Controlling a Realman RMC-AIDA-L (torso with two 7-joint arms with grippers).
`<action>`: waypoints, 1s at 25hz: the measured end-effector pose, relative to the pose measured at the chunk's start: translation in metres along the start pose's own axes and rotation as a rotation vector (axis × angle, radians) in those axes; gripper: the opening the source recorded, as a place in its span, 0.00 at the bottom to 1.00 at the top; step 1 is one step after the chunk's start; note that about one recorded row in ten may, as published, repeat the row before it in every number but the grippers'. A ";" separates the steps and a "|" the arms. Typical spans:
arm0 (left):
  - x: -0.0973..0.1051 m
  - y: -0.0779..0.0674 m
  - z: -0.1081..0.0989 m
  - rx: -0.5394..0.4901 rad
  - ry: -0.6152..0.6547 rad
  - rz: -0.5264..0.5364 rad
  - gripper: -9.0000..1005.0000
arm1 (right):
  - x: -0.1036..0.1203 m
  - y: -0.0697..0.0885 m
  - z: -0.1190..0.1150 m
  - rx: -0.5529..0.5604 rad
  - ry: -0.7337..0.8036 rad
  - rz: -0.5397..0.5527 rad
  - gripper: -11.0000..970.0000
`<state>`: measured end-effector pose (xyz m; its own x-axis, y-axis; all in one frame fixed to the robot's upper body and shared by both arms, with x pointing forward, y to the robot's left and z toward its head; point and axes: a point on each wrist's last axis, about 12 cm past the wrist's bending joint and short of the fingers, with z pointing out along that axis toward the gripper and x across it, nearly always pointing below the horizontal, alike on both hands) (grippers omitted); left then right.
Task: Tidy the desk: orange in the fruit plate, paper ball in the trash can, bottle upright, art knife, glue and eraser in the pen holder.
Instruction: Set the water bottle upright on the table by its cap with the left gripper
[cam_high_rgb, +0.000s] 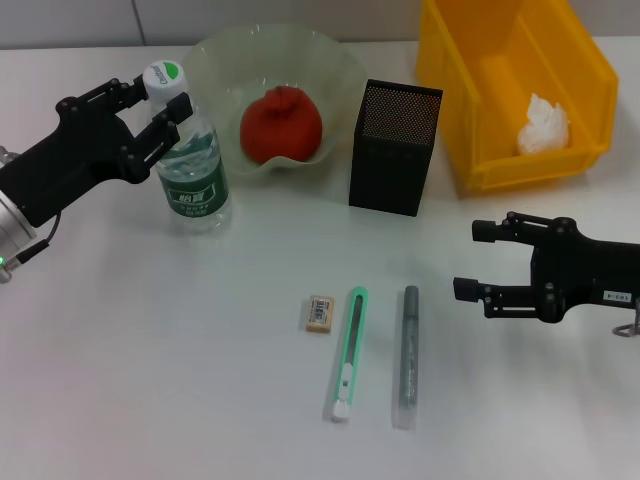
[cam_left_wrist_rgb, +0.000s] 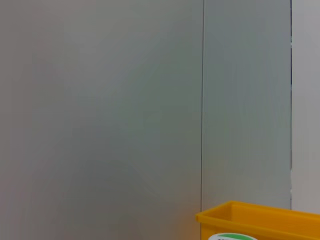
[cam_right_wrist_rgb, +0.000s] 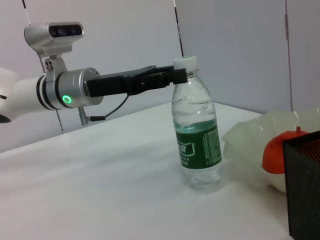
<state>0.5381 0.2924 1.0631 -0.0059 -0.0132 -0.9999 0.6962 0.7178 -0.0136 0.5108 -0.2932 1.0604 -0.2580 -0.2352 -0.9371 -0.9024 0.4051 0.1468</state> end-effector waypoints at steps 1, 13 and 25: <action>0.000 0.000 0.000 0.000 0.000 0.000 0.48 | 0.000 0.000 0.000 0.000 0.000 0.000 0.86; 0.005 -0.002 0.000 -0.008 0.017 0.020 0.49 | 0.001 0.001 0.000 -0.003 0.000 0.006 0.86; 0.006 -0.003 0.001 -0.008 0.016 0.020 0.51 | 0.000 0.001 -0.001 -0.002 0.002 0.013 0.86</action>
<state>0.5369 0.2892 1.0572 -0.0040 0.0124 -0.9999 0.6903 0.7235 0.0062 0.5098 -0.2938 1.0603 -0.2707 -0.2320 -0.9343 -0.8997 0.4061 0.1598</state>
